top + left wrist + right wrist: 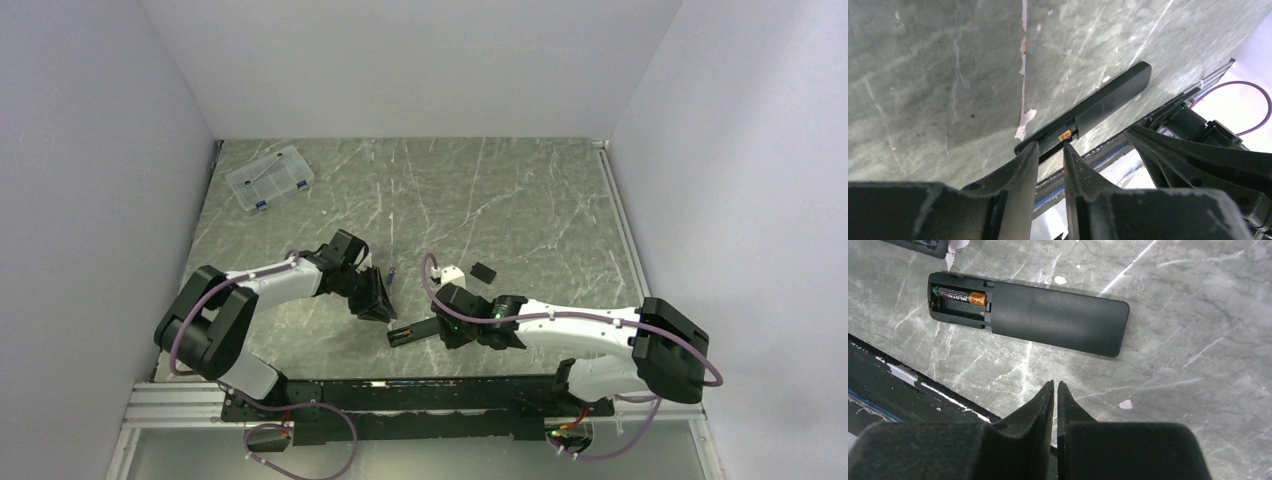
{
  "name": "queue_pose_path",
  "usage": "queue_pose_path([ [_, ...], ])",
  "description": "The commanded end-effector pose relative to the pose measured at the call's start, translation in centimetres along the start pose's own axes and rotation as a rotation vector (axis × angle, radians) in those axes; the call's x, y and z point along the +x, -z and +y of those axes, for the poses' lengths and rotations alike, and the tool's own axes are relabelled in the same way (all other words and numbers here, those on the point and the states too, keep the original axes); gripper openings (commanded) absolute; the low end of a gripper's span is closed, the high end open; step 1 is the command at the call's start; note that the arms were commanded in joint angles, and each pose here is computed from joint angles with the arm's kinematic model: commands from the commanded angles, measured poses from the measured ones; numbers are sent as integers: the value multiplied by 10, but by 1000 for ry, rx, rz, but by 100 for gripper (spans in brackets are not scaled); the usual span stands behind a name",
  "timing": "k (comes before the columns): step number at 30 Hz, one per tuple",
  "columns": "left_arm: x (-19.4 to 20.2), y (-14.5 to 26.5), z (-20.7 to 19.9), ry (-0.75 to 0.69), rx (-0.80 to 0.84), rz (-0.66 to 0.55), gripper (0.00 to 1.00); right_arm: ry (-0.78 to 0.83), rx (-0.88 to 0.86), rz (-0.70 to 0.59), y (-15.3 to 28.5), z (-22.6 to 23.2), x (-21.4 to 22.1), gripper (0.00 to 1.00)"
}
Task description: Load the batteries into the remote control
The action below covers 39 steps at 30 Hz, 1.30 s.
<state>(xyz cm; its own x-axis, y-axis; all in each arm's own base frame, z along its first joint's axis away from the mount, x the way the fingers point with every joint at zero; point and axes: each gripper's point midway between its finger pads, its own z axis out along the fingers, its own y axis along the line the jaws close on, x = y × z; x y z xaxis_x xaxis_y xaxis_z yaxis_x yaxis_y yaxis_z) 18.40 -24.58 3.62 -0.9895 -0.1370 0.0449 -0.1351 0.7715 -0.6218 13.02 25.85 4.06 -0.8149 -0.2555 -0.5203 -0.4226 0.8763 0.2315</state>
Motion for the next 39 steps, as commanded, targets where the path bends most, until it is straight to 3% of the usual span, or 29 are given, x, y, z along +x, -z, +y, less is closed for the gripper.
queue_pose_path([
  [1, -4, -8, -9, -42, 37, 20, 29, -82, -33, -31, -4, 10, -9, 9],
  [14, 26, -20, 1, -44, -4, 84, 27, -112, 14, -15, -29, 11, -17, 9],
  [29, 47, -9, 7, -35, 0, 52, 27, -1, -42, 16, -40, 25, -31, 13],
  [39, 46, -20, -6, -57, 18, 59, 27, 86, 13, 56, -48, 9, -34, 15],
])
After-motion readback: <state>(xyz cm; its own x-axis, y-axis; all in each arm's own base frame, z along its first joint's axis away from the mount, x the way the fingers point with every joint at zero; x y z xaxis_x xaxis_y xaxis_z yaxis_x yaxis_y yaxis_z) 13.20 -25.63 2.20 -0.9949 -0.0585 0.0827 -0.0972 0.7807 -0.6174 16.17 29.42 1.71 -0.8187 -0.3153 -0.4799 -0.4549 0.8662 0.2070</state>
